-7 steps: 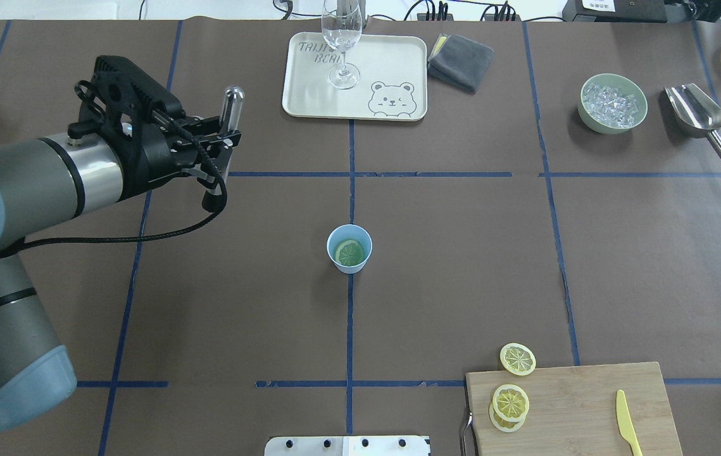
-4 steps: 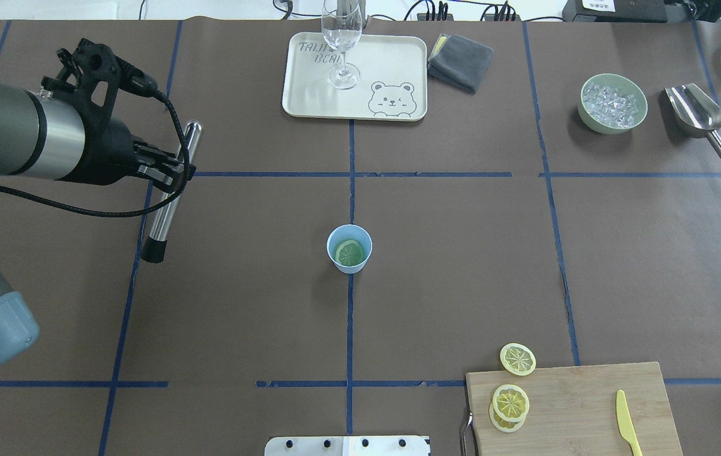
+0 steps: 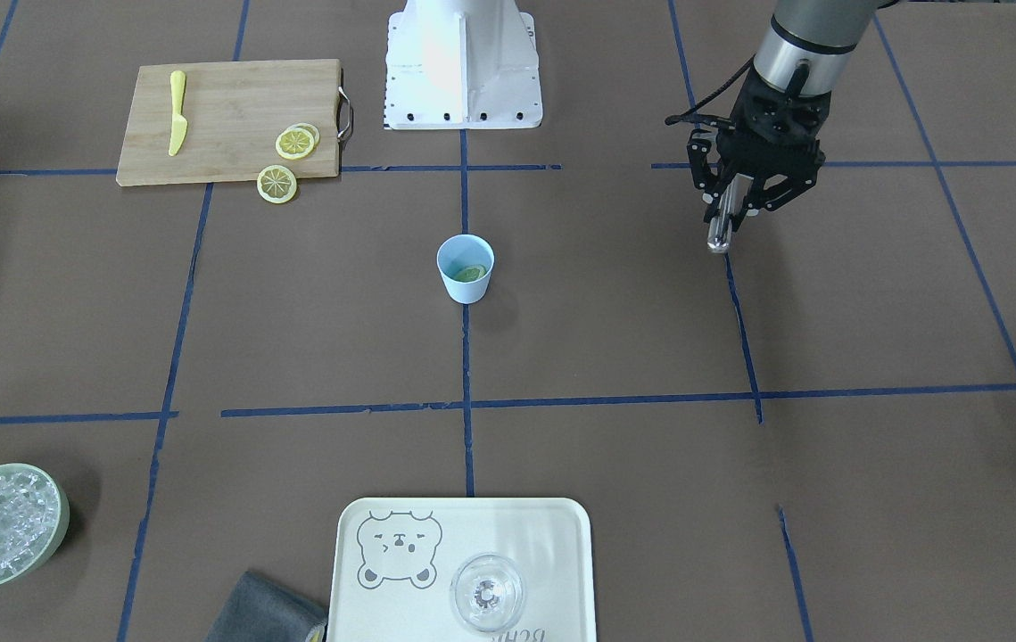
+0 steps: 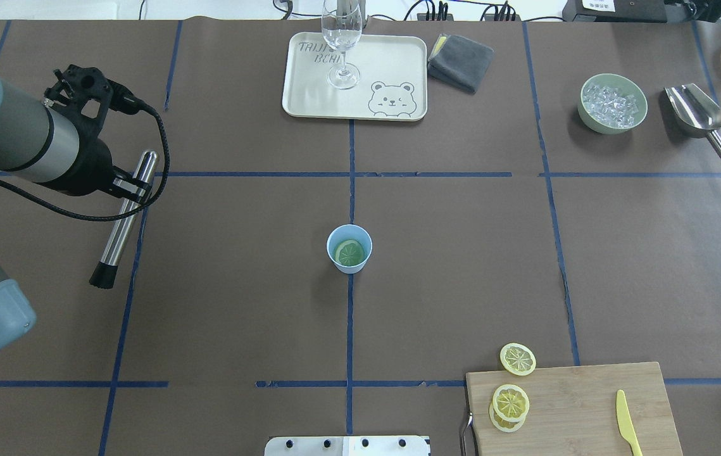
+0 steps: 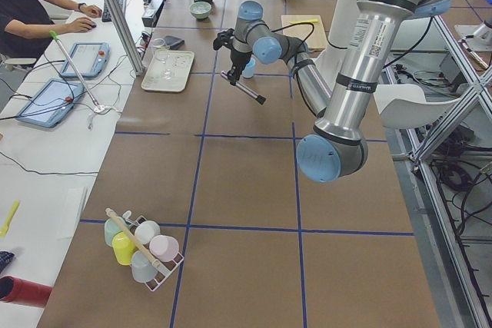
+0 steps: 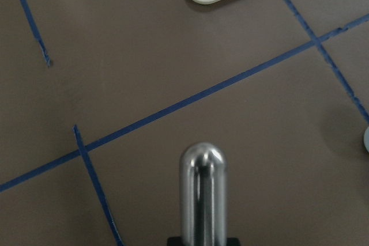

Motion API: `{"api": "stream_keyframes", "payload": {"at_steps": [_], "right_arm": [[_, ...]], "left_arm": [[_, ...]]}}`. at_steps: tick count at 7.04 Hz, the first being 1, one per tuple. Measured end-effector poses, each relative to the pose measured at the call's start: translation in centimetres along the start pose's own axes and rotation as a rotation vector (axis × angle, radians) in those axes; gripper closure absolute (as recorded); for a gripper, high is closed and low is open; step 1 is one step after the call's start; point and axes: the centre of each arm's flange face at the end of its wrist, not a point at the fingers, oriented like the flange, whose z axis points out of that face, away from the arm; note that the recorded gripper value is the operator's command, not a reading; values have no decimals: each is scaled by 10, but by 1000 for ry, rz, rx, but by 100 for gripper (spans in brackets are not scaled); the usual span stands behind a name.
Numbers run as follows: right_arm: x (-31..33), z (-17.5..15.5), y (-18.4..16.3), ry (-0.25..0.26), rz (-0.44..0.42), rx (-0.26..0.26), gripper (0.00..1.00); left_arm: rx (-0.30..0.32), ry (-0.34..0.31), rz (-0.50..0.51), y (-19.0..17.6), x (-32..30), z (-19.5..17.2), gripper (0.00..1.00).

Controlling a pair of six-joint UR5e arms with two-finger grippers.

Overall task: Squeeze lemon into cup
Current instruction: 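Lower the muddler back onto the table near its start spot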

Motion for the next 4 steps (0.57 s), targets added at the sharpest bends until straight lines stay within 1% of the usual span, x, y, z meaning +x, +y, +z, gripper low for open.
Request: {"api": "stream_keyframes", "payload": {"at_steps": [1, 2, 3, 4], "right_arm": [[0, 0, 0, 0, 0, 0, 0], [0, 0, 0, 0, -1, 1, 0], [-1, -1, 0, 0, -1, 1, 0], [-1, -1, 0, 0, -2, 2, 0]], "left_arm": [[-60, -8, -34, 1, -7, 15, 100], [-118, -12, -96, 2, -14, 33, 100], [-159, -23, -165, 2, -20, 49, 100], [-191, -42, -210, 2, -28, 65, 100]]}}
